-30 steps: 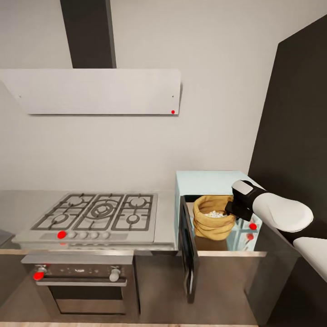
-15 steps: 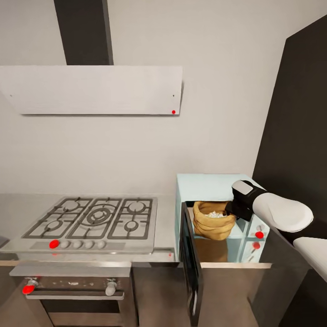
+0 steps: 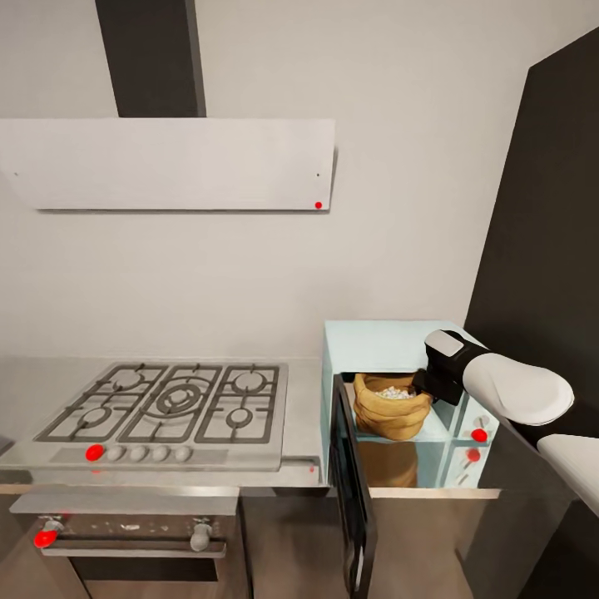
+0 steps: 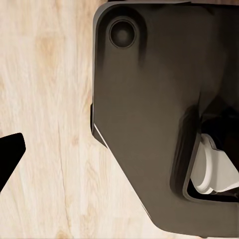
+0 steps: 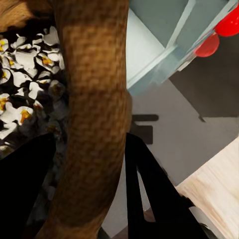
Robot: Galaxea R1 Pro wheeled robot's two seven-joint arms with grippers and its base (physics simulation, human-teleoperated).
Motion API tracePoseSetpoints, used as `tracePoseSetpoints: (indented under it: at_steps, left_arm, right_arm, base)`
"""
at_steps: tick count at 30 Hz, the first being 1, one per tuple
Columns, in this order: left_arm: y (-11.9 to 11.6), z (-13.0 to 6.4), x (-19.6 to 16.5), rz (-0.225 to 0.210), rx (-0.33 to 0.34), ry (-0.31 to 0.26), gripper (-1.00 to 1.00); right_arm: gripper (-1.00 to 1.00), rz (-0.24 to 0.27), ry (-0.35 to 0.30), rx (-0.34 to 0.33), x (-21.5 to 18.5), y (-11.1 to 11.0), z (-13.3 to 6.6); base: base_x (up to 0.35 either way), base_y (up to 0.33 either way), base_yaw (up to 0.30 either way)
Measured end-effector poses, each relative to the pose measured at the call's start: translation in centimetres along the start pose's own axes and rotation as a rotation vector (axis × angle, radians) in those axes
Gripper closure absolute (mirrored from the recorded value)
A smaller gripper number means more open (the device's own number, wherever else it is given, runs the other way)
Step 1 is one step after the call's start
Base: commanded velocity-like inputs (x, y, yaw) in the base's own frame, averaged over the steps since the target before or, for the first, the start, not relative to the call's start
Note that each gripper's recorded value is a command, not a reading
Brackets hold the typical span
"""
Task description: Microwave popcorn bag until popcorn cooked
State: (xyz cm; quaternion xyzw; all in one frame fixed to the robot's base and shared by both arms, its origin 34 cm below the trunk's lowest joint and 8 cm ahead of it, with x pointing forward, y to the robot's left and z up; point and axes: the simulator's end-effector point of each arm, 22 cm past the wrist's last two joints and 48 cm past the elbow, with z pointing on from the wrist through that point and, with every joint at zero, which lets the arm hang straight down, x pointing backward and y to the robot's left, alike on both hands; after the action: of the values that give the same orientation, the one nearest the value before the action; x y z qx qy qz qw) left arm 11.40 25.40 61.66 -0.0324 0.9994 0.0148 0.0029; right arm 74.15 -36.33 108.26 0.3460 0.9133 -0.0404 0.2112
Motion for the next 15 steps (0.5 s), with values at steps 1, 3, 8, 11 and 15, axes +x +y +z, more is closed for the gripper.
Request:
tracePoseSetpoints:
  at_steps: [1, 3, 8, 11, 15]
  left_arm:
    - [0.00, 0.00, 0.00, 0.000, 0.000, 0.000, -1.00]
    - [0.02, 0.00, 0.00, 0.000, 0.000, 0.000, -1.00]
    - [0.00, 0.00, 0.01, 0.000, 0.000, 0.000, -1.00]
    - [0.00, 0.00, 0.01, 0.000, 0.000, 0.000, -1.00]
    - [0.00, 0.00, 0.01, 0.000, 0.000, 0.000, -1.00]
  right_arm:
    - [1.00, 0.000, 0.000, 0.000, 0.00, 0.00, 0.00]
    - [1.00, 0.000, 0.000, 0.000, 0.00, 0.01, 0.00]
    - [1.00, 0.000, 0.000, 0.000, 0.01, 0.02, 0.00]
    - [1.00, 0.000, 0.000, 0.000, 0.01, 0.02, 0.00]
    - [1.00, 0.000, 0.000, 0.000, -0.01, -0.01, 0.00]
  base:
    - [0.011, 0.000, 0.000]
    - [0.004, 0.000, 0.000]
    - [0.000, 0.000, 0.000]
    - [0.000, 0.000, 0.000]
    - [0.000, 0.000, 0.000]
